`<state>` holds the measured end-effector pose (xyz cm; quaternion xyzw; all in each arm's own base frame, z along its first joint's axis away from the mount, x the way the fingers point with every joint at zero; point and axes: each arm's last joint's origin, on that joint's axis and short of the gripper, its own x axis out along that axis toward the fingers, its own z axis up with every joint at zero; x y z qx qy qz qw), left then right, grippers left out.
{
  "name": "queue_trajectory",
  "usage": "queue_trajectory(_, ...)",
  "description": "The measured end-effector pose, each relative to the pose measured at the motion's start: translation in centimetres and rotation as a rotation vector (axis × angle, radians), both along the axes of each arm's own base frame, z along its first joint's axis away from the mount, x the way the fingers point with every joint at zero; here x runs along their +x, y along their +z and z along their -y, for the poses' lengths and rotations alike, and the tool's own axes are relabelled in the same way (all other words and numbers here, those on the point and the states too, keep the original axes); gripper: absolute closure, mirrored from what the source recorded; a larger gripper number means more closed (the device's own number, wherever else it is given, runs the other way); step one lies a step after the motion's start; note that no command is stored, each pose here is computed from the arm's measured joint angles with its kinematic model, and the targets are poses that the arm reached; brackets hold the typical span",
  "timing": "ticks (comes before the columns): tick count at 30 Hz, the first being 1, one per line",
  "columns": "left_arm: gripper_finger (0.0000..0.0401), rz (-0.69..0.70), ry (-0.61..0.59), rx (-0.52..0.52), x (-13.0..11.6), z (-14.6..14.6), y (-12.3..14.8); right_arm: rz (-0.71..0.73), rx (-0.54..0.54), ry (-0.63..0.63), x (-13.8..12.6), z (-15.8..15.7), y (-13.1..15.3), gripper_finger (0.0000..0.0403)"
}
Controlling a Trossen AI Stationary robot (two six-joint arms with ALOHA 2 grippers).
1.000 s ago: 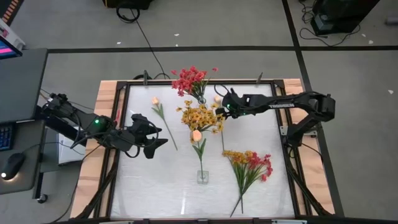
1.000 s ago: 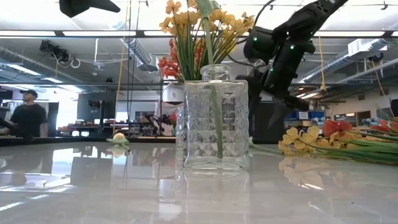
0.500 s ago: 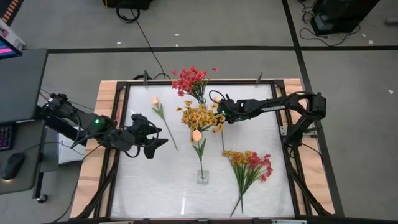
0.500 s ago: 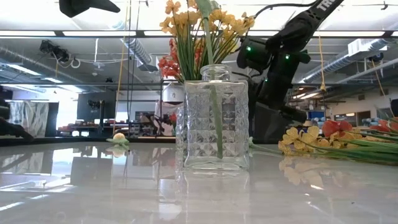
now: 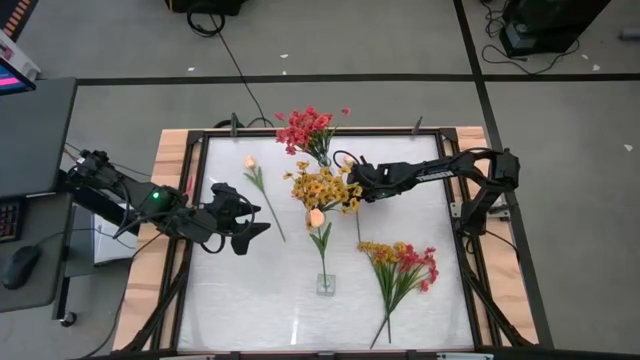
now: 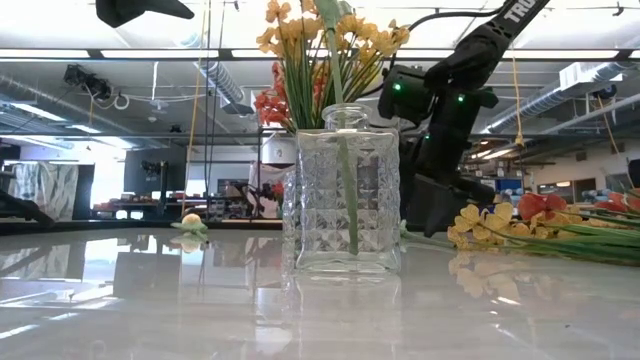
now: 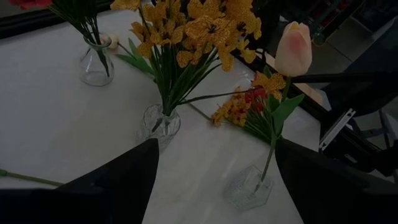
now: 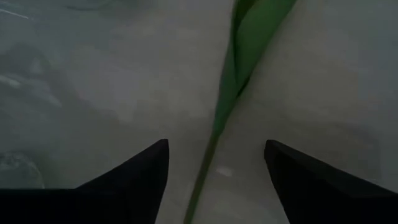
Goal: Sort flowers into vase by color
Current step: Put the right orange flower into the bottom transparent vase
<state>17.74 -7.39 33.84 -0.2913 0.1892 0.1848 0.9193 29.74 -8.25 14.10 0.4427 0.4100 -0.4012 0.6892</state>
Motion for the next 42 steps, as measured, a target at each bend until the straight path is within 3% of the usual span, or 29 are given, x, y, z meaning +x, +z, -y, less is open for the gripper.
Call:
queue_trajectory(28, 0.0074, 0.0, 0.0, 0.0, 0.0, 0.0, 0.0, -0.199, 0.071, 0.064, -1.7, -1.1, -0.4, 0.0153)
queue_trajectory(36, 0.0074, 0.0, 0.0, 0.0, 0.0, 0.0, 0.0, -0.209, 0.088, 0.06, -1.9, -1.2, -0.3, 0.0153)
queue_trajectory(42, 0.0074, 0.0, 0.0, 0.0, 0.0, 0.0, 0.0, -0.177, 0.078, 0.041, -1.2, -1.1, 1.3, 0.0153)
